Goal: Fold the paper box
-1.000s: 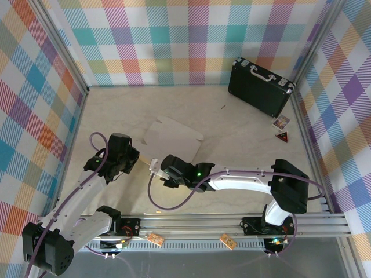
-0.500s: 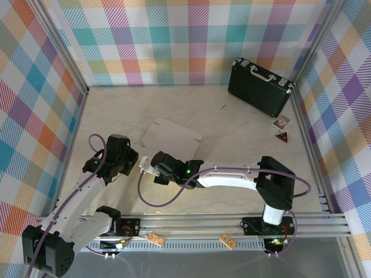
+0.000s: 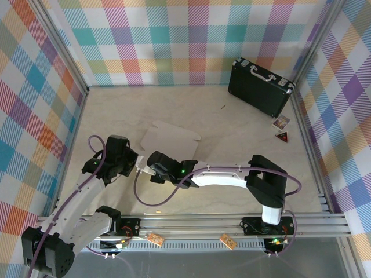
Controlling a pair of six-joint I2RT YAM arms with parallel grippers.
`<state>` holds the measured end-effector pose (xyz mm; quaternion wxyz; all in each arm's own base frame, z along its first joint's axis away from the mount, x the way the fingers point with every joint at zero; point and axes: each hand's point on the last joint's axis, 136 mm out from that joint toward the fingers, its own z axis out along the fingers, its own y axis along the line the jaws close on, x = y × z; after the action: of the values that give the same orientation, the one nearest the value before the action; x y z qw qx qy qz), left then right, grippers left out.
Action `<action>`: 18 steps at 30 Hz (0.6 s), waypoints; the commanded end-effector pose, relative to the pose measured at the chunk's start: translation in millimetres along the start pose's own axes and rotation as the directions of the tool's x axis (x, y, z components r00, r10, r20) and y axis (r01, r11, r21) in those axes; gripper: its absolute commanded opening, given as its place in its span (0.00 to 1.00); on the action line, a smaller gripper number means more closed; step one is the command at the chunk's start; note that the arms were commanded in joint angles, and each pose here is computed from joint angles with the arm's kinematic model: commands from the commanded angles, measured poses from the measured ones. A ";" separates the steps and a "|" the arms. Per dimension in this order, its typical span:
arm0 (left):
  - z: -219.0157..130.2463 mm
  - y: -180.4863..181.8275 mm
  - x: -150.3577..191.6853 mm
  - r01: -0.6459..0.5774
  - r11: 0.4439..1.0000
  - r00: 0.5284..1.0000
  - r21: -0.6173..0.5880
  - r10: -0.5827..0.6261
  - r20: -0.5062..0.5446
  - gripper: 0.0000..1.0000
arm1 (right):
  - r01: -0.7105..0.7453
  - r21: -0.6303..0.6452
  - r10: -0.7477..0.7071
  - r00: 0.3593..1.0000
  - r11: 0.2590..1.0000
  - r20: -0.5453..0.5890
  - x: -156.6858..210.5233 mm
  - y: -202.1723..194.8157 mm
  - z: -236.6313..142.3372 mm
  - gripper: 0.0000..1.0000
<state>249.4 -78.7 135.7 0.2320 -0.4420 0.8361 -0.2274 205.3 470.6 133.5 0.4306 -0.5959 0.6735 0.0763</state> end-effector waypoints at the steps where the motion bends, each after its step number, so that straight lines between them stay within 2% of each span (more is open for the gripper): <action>1: -1.3 -2.1 8.6 -0.028 0.999 0.999 0.025 0.029 -0.041 0.00 | -0.004 -0.015 0.005 0.997 1.000 0.083 -22.1 1.3 -0.9 0.00; 4: -1.3 -0.9 6.5 -0.027 0.999 0.999 0.020 0.027 -0.028 0.00 | 0.007 -0.047 -0.002 0.995 0.999 0.096 -20.5 6.9 -6.0 0.00; 7: -3.1 -1.6 4.8 -0.028 0.999 0.999 0.020 0.029 -0.020 0.00 | 0.002 -0.027 0.000 0.996 1.000 0.084 -13.8 4.2 -8.5 0.00; 9: -4.5 -2.4 4.0 -0.032 0.999 0.999 0.023 0.033 -0.016 0.00 | -0.001 -0.029 0.003 0.998 1.000 0.062 -5.1 4.7 -10.5 0.26; 10: -5.6 -2.7 3.6 -0.034 0.999 0.999 0.024 0.034 -0.014 0.00 | 0.000 -0.031 0.002 0.999 1.000 0.048 0.4 5.5 -11.7 0.32; 11: -6.3 -2.5 3.4 -0.037 0.999 0.999 0.023 0.037 -0.013 0.00 | -0.002 -0.027 0.003 0.999 1.000 0.035 6.8 6.0 -12.5 0.32; 13: -8.2 -2.4 2.6 -0.038 0.999 0.999 0.024 0.038 -0.007 0.00 | -0.012 -0.023 0.013 1.000 1.000 0.023 16.7 6.7 -16.7 0.29; 18: -10.3 -0.3 0.1 -0.046 0.999 0.999 0.019 0.046 0.009 0.00 | -0.053 -0.019 0.053 0.998 0.998 0.017 38.0 8.4 -31.5 0.04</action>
<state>242.6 -83.3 138.3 0.2240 -0.4316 0.8410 -0.2370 193.3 438.6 125.6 0.4379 -0.5839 0.6775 0.0907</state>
